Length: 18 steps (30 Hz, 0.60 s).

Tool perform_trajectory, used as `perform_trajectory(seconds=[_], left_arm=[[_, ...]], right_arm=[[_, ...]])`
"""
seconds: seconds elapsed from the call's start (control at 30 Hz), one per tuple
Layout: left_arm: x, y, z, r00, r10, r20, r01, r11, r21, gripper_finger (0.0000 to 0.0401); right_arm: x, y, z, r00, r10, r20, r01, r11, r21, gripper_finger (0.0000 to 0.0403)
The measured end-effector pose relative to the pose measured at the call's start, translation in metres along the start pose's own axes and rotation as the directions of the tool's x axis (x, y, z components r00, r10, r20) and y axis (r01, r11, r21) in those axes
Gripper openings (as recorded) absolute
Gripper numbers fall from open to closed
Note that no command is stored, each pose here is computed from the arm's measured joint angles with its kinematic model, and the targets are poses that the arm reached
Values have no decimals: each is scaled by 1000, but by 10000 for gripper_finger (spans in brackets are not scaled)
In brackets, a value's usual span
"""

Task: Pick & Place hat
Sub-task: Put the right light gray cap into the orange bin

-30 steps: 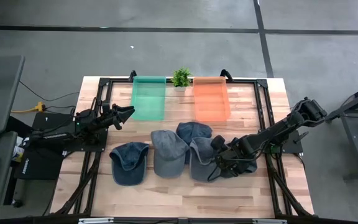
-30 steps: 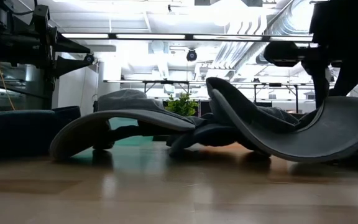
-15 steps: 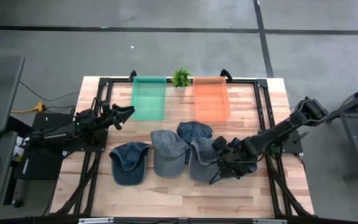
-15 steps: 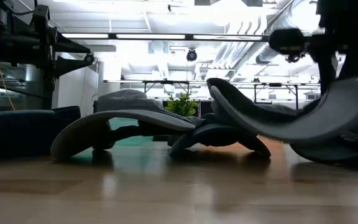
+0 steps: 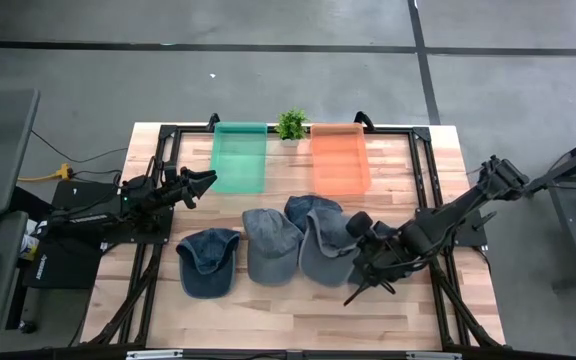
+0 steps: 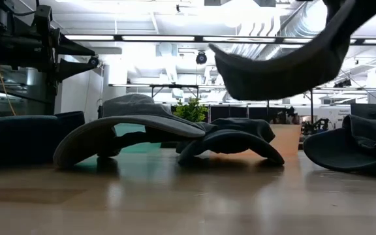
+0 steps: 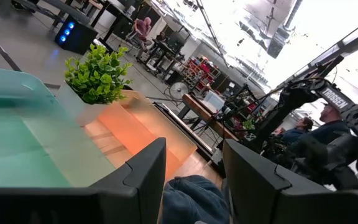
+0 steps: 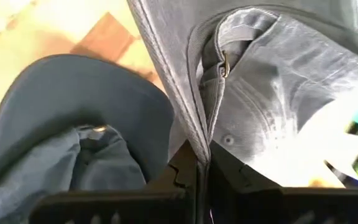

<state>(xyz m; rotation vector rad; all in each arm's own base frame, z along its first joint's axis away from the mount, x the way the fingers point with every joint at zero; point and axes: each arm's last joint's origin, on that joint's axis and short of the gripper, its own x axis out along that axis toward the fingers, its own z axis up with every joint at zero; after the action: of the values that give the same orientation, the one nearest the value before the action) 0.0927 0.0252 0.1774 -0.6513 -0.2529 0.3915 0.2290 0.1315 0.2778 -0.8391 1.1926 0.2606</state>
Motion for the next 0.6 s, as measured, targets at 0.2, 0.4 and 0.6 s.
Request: perform_trajectory(seconds=[0.2,0.4,0.6], left_arm=[[0,0,0,1000,0,0,0,1000,0,159],[0,0,0,1000,0,0,0,1000,0,159],[0,0,0,1000,0,0,0,1000,0,159]], right_arm=[[-12,-9,-6,994,-79,-78,82,996,30,9],[-10,-17,-16,981,-99,-168,104,994,25,8],[-8,-28,-31,937,-168,-305,159,986,-54,8]])
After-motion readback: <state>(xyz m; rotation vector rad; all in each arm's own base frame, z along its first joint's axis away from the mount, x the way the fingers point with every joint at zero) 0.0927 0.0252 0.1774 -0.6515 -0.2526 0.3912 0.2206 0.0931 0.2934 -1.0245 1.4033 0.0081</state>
